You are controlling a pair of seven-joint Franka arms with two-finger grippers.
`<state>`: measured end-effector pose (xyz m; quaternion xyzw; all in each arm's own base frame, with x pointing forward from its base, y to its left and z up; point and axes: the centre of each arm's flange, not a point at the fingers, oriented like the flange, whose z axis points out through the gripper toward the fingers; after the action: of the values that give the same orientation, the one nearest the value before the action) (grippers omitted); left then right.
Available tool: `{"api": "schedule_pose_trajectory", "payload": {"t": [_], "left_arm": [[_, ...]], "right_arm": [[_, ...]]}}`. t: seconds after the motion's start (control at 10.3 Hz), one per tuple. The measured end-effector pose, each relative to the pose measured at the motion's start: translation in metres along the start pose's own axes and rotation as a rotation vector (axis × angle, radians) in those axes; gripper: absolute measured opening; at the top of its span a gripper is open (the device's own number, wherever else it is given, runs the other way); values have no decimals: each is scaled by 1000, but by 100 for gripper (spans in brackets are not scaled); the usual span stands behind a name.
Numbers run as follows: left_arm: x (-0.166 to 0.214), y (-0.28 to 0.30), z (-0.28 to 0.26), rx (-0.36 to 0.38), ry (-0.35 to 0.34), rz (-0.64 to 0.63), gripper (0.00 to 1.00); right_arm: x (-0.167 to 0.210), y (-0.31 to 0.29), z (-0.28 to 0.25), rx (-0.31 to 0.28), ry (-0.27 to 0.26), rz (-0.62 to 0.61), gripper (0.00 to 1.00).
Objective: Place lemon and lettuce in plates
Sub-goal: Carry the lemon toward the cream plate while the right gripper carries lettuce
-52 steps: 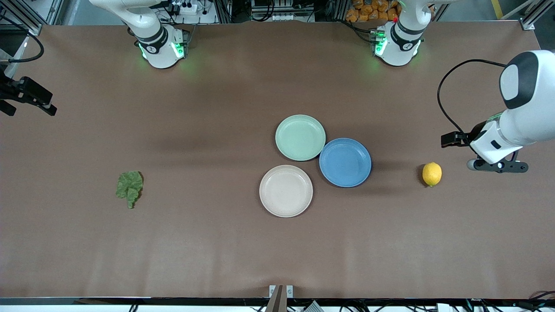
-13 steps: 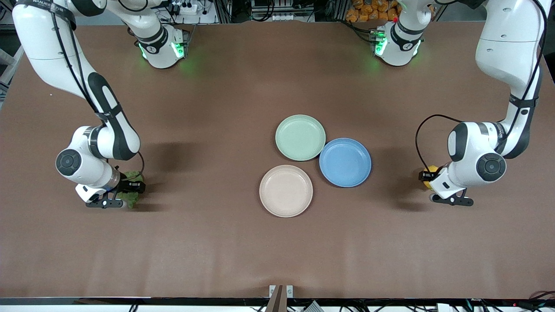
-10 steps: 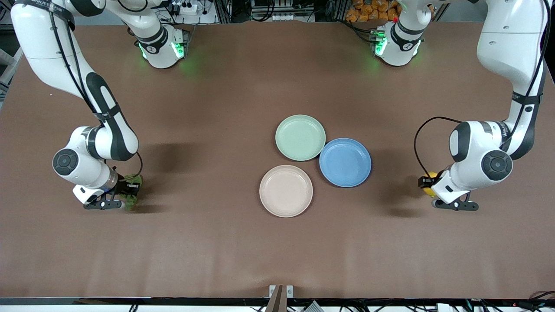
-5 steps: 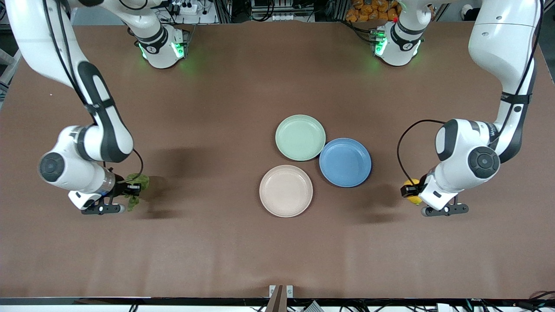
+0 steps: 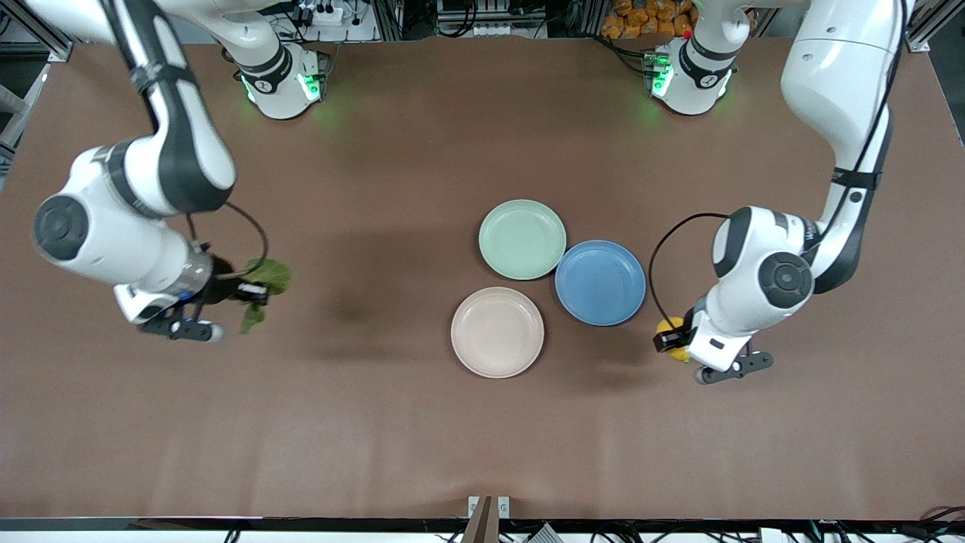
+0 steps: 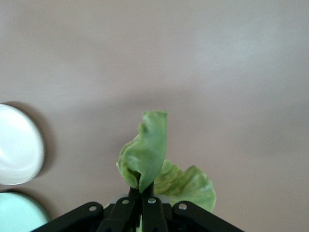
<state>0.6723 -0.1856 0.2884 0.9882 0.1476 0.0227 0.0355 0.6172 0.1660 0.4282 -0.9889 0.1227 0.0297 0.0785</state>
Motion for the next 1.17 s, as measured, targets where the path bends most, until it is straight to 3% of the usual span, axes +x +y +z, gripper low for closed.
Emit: {"api": "schedule_pose_trajectory", "payload": {"t": [0.19, 0.49, 0.78, 1.17], "left_arm": [[-12, 36, 0, -35, -4, -33, 66], [-20, 80, -4, -97, 44, -72, 66], [-50, 122, 15, -132, 51, -79, 66], [-71, 158, 28, -227, 109, -98, 66]], "right_arm": [[-51, -73, -5, 7, 4, 110, 3], [-136, -162, -6, 30, -15, 221, 3], [-215, -231, 25, 46, -14, 294, 3], [-239, -276, 104, 146, -13, 388, 3]]}}
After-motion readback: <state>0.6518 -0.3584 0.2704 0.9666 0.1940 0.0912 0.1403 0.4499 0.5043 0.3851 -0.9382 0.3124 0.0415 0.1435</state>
